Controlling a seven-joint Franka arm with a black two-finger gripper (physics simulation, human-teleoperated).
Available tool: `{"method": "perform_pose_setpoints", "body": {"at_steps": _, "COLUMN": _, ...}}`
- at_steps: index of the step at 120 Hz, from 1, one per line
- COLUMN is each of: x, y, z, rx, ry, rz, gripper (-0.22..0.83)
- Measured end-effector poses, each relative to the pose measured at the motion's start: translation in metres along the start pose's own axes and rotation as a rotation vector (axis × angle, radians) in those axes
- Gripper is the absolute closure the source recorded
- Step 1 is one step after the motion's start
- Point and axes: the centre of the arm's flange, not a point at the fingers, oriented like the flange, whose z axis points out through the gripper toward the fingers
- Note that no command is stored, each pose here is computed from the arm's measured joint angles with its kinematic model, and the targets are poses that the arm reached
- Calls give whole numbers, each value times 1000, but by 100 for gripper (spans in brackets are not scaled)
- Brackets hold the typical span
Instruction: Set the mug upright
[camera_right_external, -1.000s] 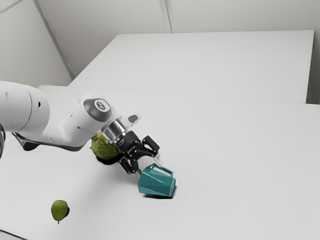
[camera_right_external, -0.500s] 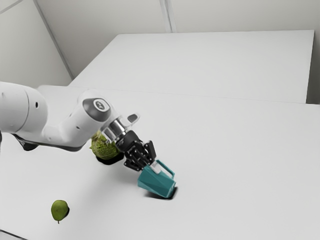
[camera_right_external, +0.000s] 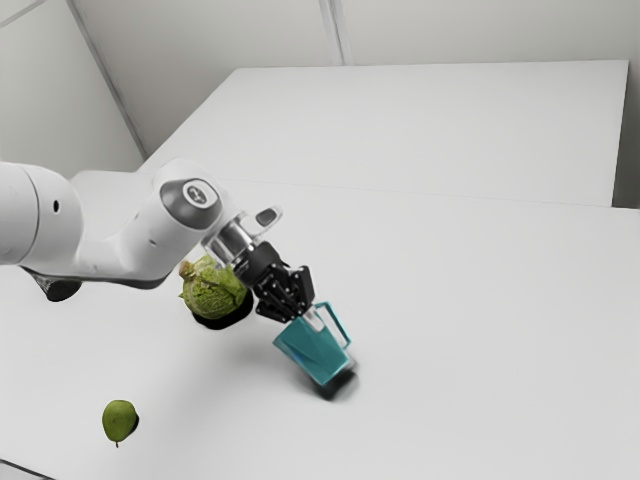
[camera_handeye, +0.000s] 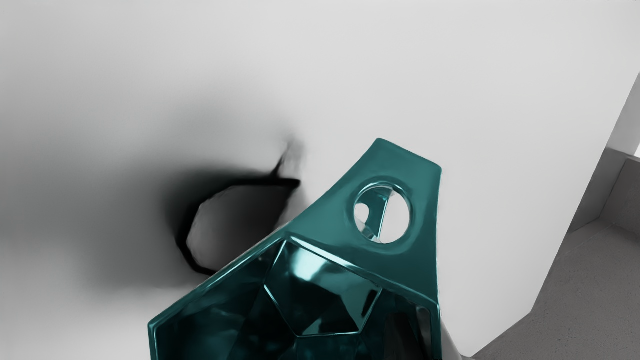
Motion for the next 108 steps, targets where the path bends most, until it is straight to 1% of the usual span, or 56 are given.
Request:
{"method": "perform_pose_setpoints", "body": {"at_steps": 20, "x": 2, "y": 14, "z": -17, "rx": 109, "ry": 56, "rz": 88, "gripper": 79}}
{"method": "perform_pose_setpoints", "body": {"at_steps": 60, "x": 17, "y": 62, "z": -36, "rx": 473, "ry": 131, "rz": 374, "gripper": 79}}
{"method": "perform_pose_setpoints", "body": {"at_steps": 76, "x": 26, "y": 72, "z": -32, "rx": 538, "ry": 173, "rz": 446, "gripper": 79}}
{"method": "perform_pose_setpoints", "body": {"at_steps": 108, "x": 39, "y": 69, "z": -40, "rx": 629, "ry": 305, "rz": 550, "gripper": 79}}
